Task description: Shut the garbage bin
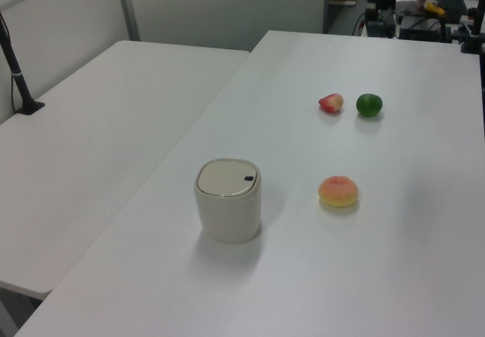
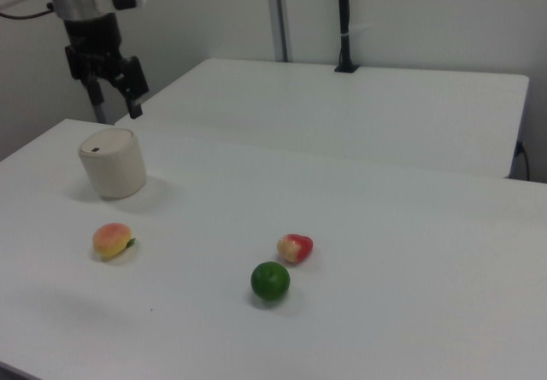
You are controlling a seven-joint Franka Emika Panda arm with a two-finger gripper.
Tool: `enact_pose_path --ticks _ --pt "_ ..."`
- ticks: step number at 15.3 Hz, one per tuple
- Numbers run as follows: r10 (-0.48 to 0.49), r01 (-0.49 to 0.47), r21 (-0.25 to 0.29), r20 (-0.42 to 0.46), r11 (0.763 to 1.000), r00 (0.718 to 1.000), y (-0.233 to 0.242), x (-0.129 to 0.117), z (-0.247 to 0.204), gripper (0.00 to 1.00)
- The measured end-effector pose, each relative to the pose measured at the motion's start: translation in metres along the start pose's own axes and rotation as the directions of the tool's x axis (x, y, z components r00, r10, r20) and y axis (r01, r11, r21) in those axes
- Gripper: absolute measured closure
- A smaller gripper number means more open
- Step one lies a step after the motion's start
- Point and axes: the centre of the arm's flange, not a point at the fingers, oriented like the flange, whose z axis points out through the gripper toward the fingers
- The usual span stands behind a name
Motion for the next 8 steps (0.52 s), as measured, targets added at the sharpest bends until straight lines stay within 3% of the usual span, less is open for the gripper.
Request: enact_pose_path --ticks 8 --pt "-0.091 0.091 -0.001 -0.089 0.996 0.992 0.039 0.015 0.000 0.00"
